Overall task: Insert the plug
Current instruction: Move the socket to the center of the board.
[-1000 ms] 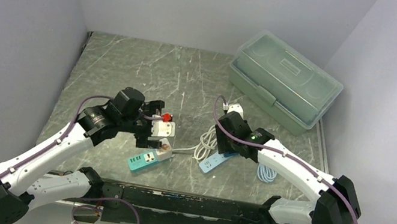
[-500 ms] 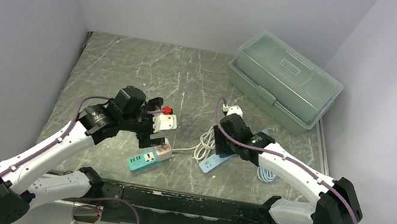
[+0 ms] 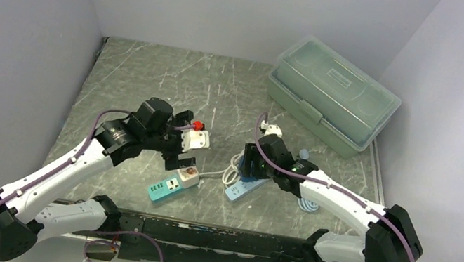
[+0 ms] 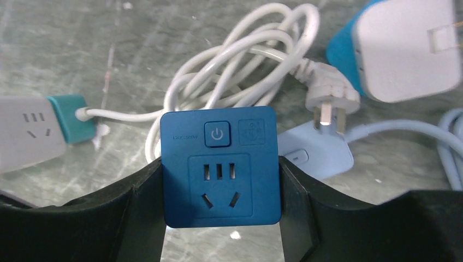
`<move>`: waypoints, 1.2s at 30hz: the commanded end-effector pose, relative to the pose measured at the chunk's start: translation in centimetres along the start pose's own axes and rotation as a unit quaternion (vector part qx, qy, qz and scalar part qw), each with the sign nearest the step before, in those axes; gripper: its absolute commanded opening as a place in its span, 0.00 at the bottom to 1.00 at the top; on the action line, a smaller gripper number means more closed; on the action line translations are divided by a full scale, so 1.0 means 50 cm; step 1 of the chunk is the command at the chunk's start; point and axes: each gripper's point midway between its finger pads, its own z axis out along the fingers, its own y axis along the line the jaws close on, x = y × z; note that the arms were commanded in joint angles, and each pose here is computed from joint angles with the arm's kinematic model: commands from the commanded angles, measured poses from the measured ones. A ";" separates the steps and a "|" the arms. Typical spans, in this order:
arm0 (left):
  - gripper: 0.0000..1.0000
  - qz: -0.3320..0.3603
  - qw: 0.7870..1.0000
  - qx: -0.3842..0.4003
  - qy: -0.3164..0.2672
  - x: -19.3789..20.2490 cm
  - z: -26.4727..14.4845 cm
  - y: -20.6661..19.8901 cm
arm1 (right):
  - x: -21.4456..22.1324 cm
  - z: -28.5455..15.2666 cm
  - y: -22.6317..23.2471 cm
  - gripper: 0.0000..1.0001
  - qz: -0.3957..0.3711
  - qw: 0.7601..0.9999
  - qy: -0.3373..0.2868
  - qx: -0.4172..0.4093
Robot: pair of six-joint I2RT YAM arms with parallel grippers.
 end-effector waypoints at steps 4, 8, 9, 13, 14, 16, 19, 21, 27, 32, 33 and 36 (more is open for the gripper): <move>1.00 0.007 0.999 -0.032 -0.019 -0.032 -0.017 0.031 | -0.007 0.031 0.137 0.00 0.032 0.994 0.014 -0.107; 1.00 0.006 0.999 -0.037 -0.014 -0.028 -0.025 0.031 | -0.041 0.036 0.174 0.00 0.021 0.994 -0.007 -0.108; 1.00 0.004 0.999 -0.037 -0.012 -0.026 -0.026 0.030 | -0.051 0.033 0.176 0.00 0.021 0.994 -0.014 -0.107; 1.00 0.004 0.999 -0.033 -0.013 -0.022 -0.028 0.024 | -0.071 0.013 0.159 0.00 0.008 0.996 -0.031 -0.087; 1.00 0.004 0.999 -0.030 -0.014 -0.022 -0.027 0.021 | -0.071 0.005 0.150 0.00 0.005 0.996 -0.034 -0.080; 1.00 0.002 0.999 -0.027 -0.021 -0.026 -0.021 0.020 | -0.074 -0.013 0.123 0.00 0.001 0.997 -0.051 -0.060; 1.00 -0.009 0.999 -0.020 -0.030 -0.034 -0.002 0.021 | -0.086 -0.054 0.097 0.00 0.002 0.994 -0.086 -0.060; 1.00 -0.019 0.999 -0.007 -0.037 -0.046 0.017 0.022 | -0.099 -0.080 0.083 0.00 0.009 0.991 -0.112 -0.067; 1.00 -0.077 0.996 0.031 -0.014 -0.059 0.123 0.046 | -0.140 -0.139 -0.013 0.00 0.054 0.984 -0.168 0.022; 1.00 -0.124 0.992 0.028 -0.012 -0.073 0.228 0.085 | -0.134 -0.155 -0.088 0.00 0.087 0.972 -0.193 0.107; 1.00 -0.133 0.990 0.039 -0.012 -0.077 0.252 0.083 | -0.132 -0.159 -0.099 0.00 0.097 0.969 -0.196 0.120; 1.00 -0.142 0.986 0.082 -0.003 -0.091 0.318 0.062 | -0.136 -0.174 -0.116 0.00 0.116 0.961 -0.212 0.133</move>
